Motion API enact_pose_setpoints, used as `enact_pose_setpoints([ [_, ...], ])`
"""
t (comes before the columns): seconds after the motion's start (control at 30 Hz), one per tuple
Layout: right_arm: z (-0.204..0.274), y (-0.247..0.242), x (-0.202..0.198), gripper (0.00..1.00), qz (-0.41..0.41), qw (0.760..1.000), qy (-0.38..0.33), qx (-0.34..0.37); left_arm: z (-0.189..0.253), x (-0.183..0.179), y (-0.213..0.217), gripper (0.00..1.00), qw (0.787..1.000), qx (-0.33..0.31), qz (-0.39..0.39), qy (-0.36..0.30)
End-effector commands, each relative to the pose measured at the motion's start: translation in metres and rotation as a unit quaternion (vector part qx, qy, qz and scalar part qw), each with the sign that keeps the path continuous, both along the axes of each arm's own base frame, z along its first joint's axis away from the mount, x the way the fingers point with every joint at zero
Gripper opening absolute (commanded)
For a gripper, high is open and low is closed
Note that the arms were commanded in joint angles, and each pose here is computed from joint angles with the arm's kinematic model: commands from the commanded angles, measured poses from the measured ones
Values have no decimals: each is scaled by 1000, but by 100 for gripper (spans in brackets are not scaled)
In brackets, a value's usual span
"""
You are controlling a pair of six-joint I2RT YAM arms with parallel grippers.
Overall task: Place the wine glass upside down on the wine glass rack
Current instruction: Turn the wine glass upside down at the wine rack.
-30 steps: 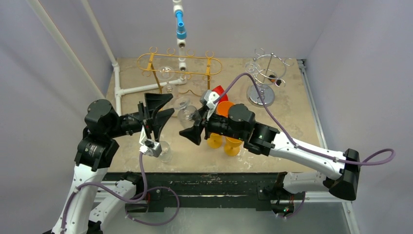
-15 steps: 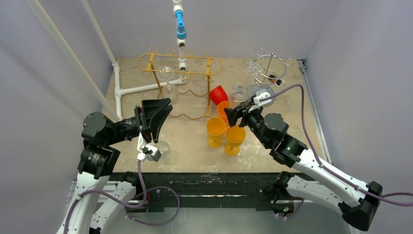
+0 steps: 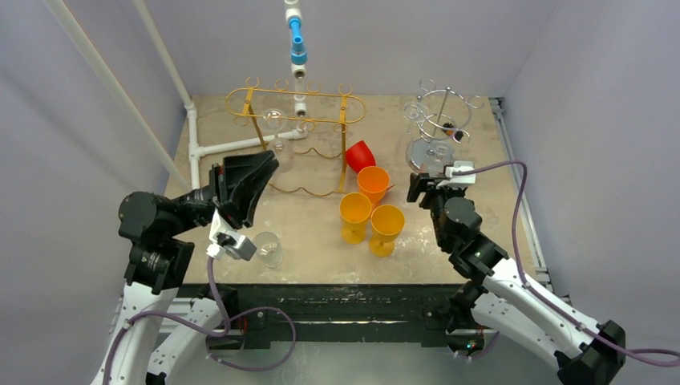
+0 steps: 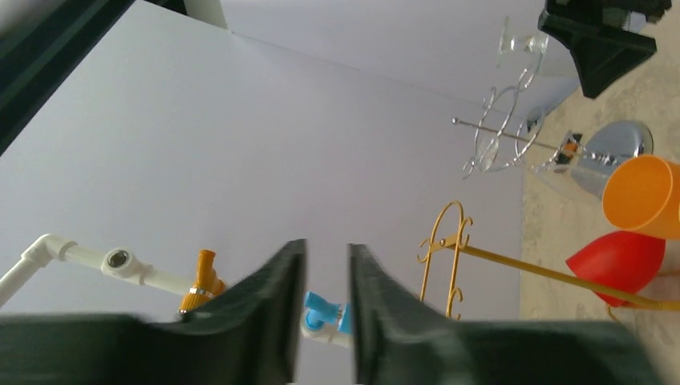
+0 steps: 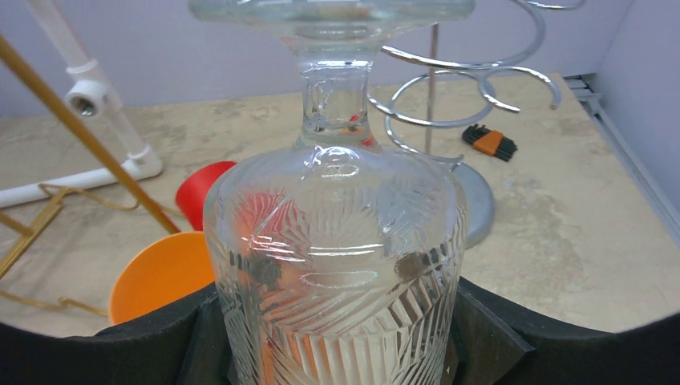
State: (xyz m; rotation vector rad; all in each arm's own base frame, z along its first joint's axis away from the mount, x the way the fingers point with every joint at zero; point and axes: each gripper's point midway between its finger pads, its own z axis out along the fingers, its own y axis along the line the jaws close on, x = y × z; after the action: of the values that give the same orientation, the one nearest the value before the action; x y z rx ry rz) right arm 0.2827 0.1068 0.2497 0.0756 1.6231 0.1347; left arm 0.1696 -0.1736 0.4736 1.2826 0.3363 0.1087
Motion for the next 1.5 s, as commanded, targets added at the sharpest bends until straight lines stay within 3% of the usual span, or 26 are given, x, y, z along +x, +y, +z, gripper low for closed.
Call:
enact_pose_setpoints([
  [0.0, 32, -27, 10, 0, -64, 994, -67, 51, -15, 5, -4, 43, 997, 32, -8, 65],
  [0.03, 31, -33, 13, 0, -77, 993, -70, 48, -25, 9, -4, 56, 995, 44, -5, 88],
  [0.07, 27, -38, 16, 0, -90, 993, -68, 40, -36, 14, -5, 63, 992, 52, -2, 115],
  [0.2, 13, -61, 30, 0, -117, 991, -69, 24, -68, 24, -4, 69, 974, 36, 7, 225],
  [0.37, -9, -84, 46, 0, -107, 990, -89, -8, -103, 30, -7, 70, 960, 18, 4, 279],
  [0.57, -23, -93, 61, 0, -71, 993, -74, -52, -118, 39, -9, 70, 954, -1, 4, 301],
  [0.83, -36, -94, 80, 0, -22, 996, -64, -61, -139, 43, -12, 70, 948, -3, 0, 317],
  [1.47, -18, -106, 110, 0, -23, 994, -91, -63, -164, 40, -12, 70, 936, 3, 0, 353],
])
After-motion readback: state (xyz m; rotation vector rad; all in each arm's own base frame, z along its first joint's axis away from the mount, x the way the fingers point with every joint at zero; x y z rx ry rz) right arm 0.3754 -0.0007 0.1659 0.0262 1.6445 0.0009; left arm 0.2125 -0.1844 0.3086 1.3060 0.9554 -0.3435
